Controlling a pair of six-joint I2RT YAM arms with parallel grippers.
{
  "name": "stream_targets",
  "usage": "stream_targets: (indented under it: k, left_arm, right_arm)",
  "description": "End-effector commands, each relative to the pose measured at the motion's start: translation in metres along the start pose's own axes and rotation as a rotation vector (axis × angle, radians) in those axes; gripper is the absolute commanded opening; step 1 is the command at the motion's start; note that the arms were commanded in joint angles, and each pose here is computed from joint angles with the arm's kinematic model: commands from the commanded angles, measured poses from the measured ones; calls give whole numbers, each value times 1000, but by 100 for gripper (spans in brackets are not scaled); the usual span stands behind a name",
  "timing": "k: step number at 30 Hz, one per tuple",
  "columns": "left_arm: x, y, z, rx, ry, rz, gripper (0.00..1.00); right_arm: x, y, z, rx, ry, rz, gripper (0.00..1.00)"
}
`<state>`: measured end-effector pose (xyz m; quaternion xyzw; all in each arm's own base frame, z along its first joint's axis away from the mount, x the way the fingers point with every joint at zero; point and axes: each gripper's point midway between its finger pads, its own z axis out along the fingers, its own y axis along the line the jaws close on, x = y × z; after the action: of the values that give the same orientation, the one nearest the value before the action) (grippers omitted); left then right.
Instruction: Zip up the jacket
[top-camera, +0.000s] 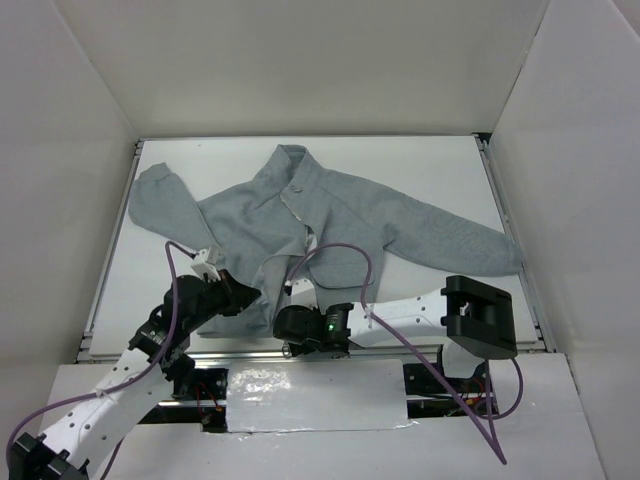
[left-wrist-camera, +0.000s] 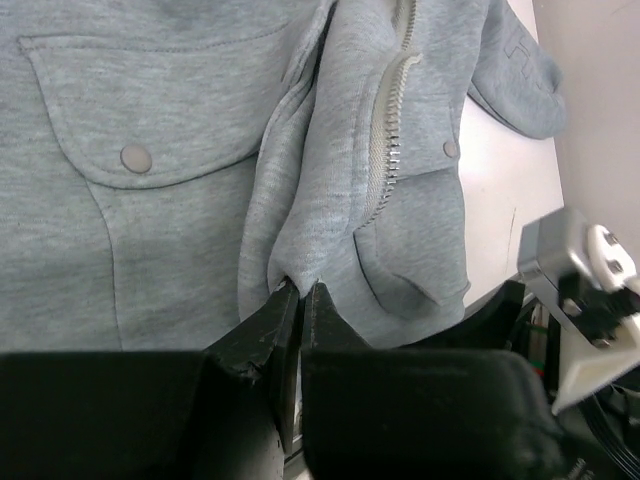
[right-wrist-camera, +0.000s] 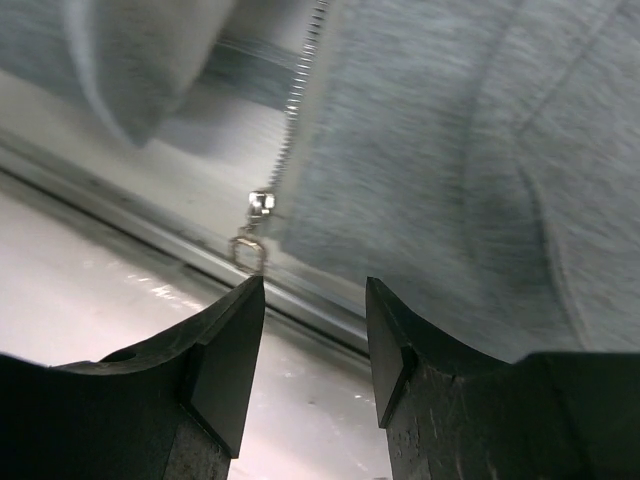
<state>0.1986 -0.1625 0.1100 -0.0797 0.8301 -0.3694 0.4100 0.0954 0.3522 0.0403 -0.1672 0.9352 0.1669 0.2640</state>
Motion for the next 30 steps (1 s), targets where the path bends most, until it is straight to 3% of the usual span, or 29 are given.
stream_targets:
  k: [1, 13, 25, 28, 30]
  left_arm:
    - [5, 5, -3, 0, 7, 23, 0]
    - [21, -2, 3, 77, 82, 37, 0]
    - [20, -4, 0, 90, 75, 64, 0]
    - [23, -3, 0, 95, 80, 60, 0]
    - [24, -3, -1, 99, 81, 58, 0]
  right_arm:
    - [-14, 0, -3, 54, -34, 18, 52]
    - [-12, -10, 13, 114, -25, 7, 52]
    - [-9, -12, 31, 161, -10, 2, 51]
    - [-5, -16, 35, 193, 6, -13, 43]
    - [-3, -18, 39, 213, 12, -17, 28]
